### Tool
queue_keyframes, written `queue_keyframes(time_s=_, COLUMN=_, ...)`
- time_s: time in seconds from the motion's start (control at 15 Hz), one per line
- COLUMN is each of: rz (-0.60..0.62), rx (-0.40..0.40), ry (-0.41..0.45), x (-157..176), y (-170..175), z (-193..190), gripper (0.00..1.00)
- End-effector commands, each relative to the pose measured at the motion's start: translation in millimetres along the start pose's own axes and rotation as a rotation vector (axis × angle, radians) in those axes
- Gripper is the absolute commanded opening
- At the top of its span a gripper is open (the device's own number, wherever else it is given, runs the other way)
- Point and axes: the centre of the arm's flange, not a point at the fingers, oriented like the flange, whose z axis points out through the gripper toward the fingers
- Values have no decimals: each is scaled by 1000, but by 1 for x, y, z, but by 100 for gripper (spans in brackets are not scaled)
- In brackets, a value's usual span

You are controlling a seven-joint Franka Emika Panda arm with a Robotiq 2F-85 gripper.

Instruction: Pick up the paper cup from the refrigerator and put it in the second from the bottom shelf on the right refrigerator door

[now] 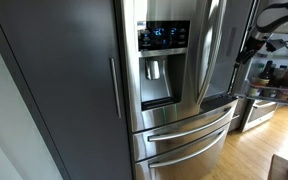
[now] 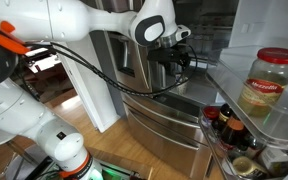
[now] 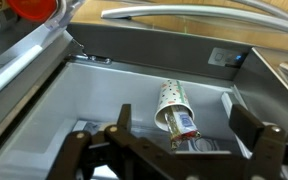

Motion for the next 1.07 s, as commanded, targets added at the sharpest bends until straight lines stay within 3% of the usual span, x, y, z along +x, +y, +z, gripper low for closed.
queue_keyframes(time_s=0.0, rz=108, rx=27, ry=42, x=11, y=7, z=40, gripper=100)
queue_keyframes(time_s=0.67, rz=296, rx=103, ry=106, x=30, y=14, z=114, gripper=100)
queue_keyframes(time_s=0.73, rz=276, rx=89, ry=88, x=24, y=5, z=100, gripper=100)
queue_keyframes(time_s=1.0, rz=296, rx=96, ry=89, x=27, y=6, z=110, gripper=100)
